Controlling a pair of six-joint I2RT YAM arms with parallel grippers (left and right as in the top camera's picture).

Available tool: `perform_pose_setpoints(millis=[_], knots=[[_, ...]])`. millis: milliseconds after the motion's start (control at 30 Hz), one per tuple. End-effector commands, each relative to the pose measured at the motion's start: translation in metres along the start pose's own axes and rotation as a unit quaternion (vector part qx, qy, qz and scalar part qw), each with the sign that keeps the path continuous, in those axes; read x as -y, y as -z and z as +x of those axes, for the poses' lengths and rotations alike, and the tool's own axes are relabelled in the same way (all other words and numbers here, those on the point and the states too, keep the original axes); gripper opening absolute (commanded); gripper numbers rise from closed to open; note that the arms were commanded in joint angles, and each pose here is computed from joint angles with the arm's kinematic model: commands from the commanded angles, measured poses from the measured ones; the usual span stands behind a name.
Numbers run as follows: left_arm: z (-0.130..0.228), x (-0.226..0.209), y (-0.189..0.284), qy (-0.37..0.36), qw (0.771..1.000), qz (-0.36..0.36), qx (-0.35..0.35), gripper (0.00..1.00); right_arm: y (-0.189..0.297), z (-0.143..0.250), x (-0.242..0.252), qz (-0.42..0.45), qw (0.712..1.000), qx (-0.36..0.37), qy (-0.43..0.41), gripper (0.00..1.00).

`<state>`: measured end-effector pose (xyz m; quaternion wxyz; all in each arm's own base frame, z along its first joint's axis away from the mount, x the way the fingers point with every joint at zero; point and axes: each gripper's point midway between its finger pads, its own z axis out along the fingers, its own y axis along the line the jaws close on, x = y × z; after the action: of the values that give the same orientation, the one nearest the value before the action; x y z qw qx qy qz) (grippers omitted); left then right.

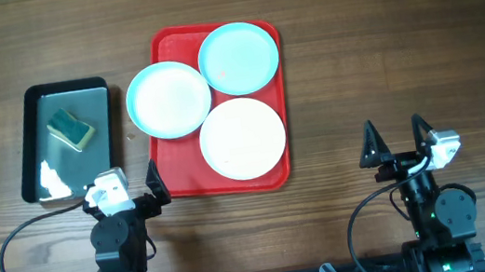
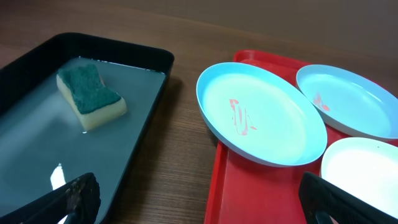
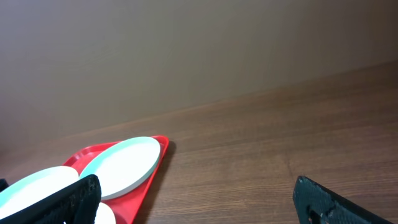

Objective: Clean dirty plates on tray and stack at the side

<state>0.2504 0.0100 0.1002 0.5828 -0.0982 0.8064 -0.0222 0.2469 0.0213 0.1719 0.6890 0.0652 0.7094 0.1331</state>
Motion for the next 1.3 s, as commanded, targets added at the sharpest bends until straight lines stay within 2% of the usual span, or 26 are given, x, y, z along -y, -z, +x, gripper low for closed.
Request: perform_pose_setpoints(millis=[0, 800, 933, 1067, 1167, 1267], knots=[[0.002, 0.002, 0.000, -0.012, 1.000, 0.007, -0.001, 1.00, 0.000, -0.002, 0.003, 0.009, 1.000, 0.006, 0.008, 1.00], [0.001, 0.003, 0.000, -0.012, 1.000, 0.007, -0.001, 1.00, 0.000, -0.002, 0.003, 0.009, 1.000, 0.005, 0.009, 1.00], [0.003, 0.006, 0.000, 0.008, 1.000, 0.017, -0.004, 1.00, 0.000, -0.002, 0.003, 0.009, 1.000, 0.006, 0.008, 1.00], [0.006, 0.034, 0.003, 0.072, 0.993, 0.096, -0.022, 1.00, 0.000, -0.002, 0.003, 0.009, 1.000, 0.006, 0.008, 1.00], [-0.006, 0.059, 0.010, 0.120, 0.978, 0.168, -0.016, 1.00, 0.000, -0.002, 0.003, 0.009, 1.000, 0.006, 0.008, 1.00], [-0.021, 0.066, 0.014, 0.152, 0.970, 0.188, -0.005, 1.00, 0.000, -0.002, 0.003, 0.009, 1.000, 0.006, 0.008, 1.00]])
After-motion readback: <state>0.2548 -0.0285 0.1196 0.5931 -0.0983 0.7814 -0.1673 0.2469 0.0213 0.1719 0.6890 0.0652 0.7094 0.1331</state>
